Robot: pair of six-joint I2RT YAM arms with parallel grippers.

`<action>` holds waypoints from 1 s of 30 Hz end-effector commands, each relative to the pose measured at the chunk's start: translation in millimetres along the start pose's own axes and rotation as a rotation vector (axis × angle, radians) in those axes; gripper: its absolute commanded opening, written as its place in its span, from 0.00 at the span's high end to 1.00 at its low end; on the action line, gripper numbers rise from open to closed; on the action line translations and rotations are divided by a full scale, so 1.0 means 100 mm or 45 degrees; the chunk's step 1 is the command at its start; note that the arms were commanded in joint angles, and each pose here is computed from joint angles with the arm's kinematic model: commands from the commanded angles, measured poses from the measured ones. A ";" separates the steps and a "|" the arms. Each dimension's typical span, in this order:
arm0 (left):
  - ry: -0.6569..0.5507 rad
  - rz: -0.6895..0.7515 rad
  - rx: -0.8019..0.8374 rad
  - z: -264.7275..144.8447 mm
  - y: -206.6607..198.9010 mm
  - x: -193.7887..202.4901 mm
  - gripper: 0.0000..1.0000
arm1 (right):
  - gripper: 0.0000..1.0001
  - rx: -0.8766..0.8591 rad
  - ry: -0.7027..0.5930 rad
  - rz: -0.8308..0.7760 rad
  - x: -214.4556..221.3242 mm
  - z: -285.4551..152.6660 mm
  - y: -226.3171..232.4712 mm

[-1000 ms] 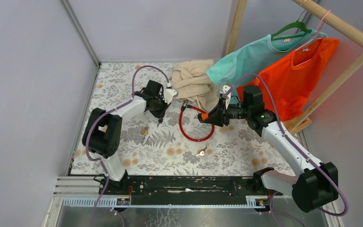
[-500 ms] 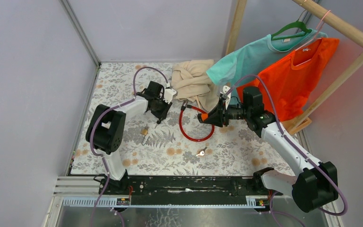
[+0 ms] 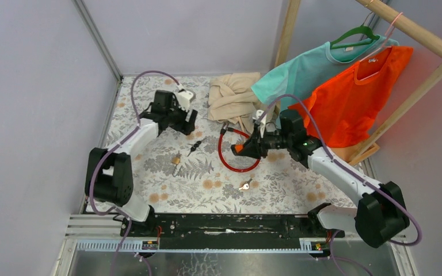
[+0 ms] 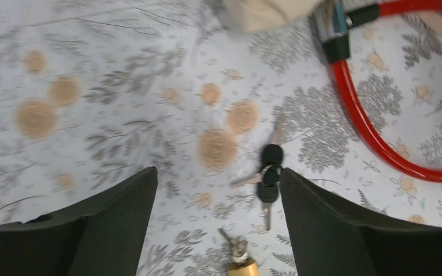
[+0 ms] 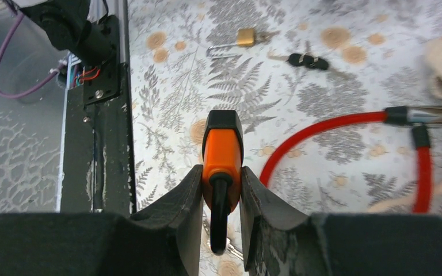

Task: Lock with the key
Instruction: Place the key at the center of the board, then place the lock at the center of the board.

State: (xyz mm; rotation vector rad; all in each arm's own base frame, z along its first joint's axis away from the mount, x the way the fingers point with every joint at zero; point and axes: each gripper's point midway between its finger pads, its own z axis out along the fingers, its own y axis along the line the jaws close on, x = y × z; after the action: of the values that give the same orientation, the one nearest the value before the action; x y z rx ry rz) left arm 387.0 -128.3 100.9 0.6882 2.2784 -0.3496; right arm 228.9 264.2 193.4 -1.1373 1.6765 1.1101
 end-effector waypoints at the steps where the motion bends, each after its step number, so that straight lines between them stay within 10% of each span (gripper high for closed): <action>1: -0.185 -0.022 -0.159 -0.26 0.40 -0.25 0.14 | 1.00 -0.041 0.031 -0.055 -0.03 0.29 0.07; 15: -0.553 -0.162 -0.517 -1.20 1.06 -0.40 0.00 | 0.99 -0.247 0.427 0.034 0.57 1.35 0.49; 30: -0.493 -0.136 -0.574 -1.43 1.07 -0.28 0.00 | 0.93 -0.303 0.634 0.307 1.02 2.08 0.39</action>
State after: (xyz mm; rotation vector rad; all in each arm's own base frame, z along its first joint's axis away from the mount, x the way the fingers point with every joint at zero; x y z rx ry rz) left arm 385.6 4.7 197.7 0.2499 1.9593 -0.0323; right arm 188.4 426.4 33.9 -1.4957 2.1703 1.2410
